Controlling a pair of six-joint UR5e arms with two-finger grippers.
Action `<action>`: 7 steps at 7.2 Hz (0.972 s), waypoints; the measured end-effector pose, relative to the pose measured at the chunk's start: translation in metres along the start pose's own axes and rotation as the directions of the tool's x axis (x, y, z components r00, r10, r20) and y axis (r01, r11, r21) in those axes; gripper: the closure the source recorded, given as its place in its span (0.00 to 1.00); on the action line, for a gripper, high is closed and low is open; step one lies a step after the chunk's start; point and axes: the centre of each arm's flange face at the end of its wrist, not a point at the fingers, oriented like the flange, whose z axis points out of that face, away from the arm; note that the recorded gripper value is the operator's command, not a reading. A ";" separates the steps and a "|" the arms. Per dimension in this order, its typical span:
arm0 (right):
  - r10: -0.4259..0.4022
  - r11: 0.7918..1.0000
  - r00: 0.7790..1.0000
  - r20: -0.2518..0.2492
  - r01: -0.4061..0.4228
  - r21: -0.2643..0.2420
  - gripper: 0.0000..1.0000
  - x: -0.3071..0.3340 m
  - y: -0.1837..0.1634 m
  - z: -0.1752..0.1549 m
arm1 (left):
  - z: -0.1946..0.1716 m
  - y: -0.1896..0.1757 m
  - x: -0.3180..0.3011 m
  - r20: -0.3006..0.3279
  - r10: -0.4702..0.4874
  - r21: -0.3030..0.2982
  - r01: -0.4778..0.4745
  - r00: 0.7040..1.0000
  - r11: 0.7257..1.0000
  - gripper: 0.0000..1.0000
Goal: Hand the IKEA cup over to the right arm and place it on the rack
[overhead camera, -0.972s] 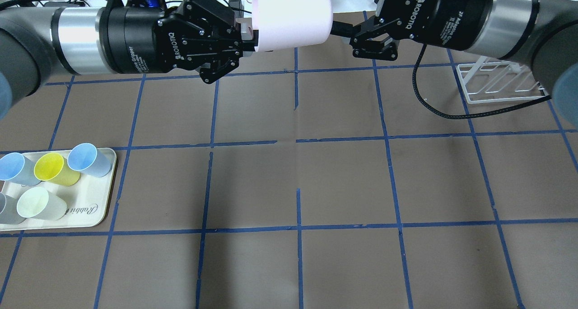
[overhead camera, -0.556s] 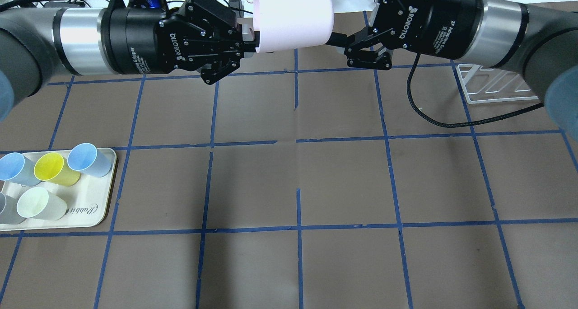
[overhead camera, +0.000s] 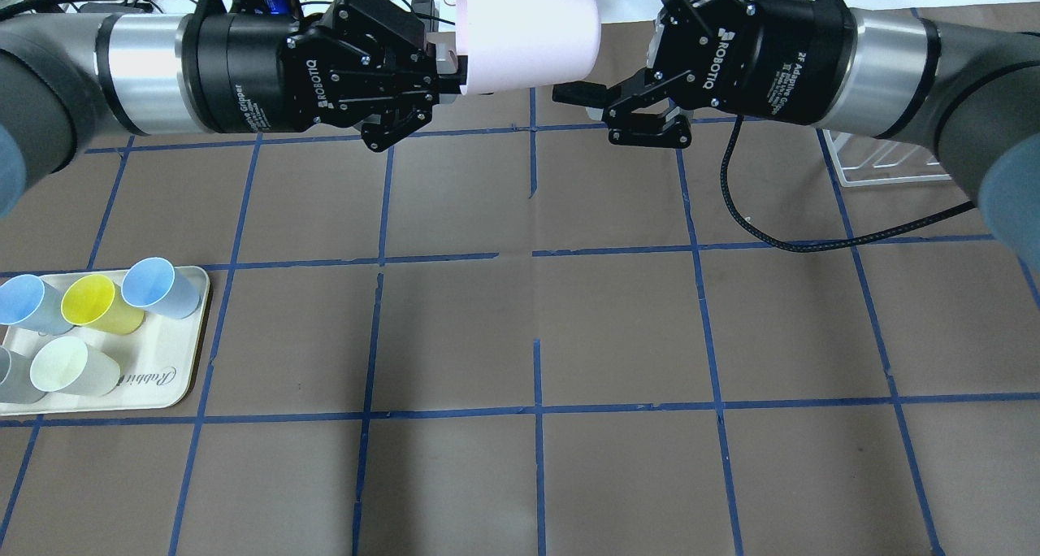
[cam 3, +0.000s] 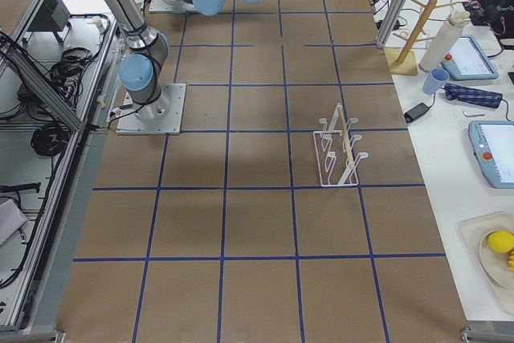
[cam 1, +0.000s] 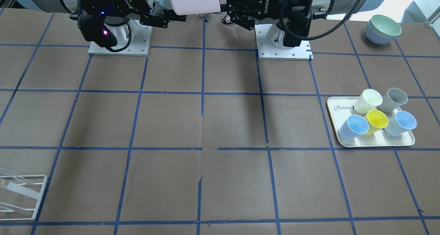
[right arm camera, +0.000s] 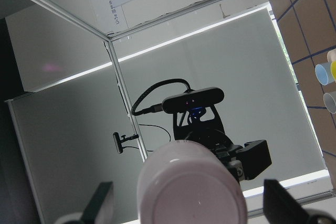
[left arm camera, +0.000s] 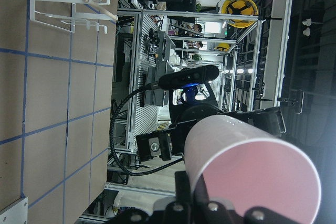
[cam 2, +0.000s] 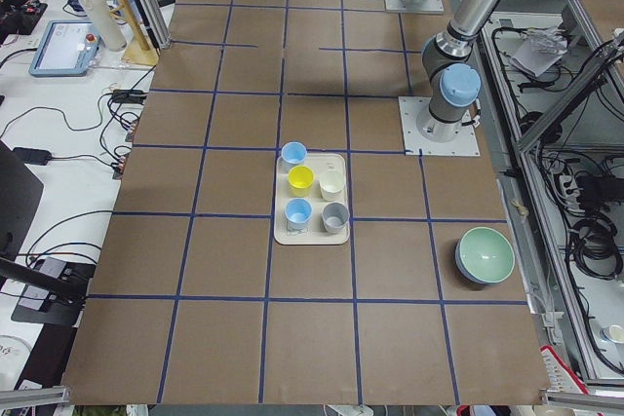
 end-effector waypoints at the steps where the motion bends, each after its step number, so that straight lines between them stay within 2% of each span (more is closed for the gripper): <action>1: 0.001 1.000 1.000 -0.002 -0.001 -0.001 0.17 -0.001 0.003 0.000 | 0.000 0.000 0.000 0.000 0.000 0.000 0.000 1.000 1.000 1.00; 2: 0.006 1.000 1.000 -0.004 -0.006 -0.001 0.28 -0.001 0.005 0.001 | 0.000 0.000 0.000 0.000 0.000 0.000 0.000 1.000 1.000 1.00; 4: 0.012 1.000 1.000 -0.005 -0.012 -0.001 0.66 -0.001 0.006 0.001 | 0.000 0.000 0.001 0.001 -0.009 0.000 0.009 1.000 1.000 1.00; 5: 0.013 1.000 1.000 -0.005 -0.013 -0.001 0.81 -0.001 0.006 0.001 | 0.000 0.000 0.001 0.001 -0.013 0.000 0.013 1.000 1.000 0.27; 6: 0.013 1.000 1.000 -0.004 -0.013 0.000 0.88 -0.001 0.007 0.000 | 0.000 0.000 0.000 0.002 -0.018 0.000 0.018 1.000 1.000 0.00; 7: 0.011 1.000 1.000 -0.003 -0.011 0.001 0.93 -0.002 0.007 0.000 | 0.000 0.000 0.000 0.003 -0.037 -0.001 0.037 0.999 0.999 0.00</action>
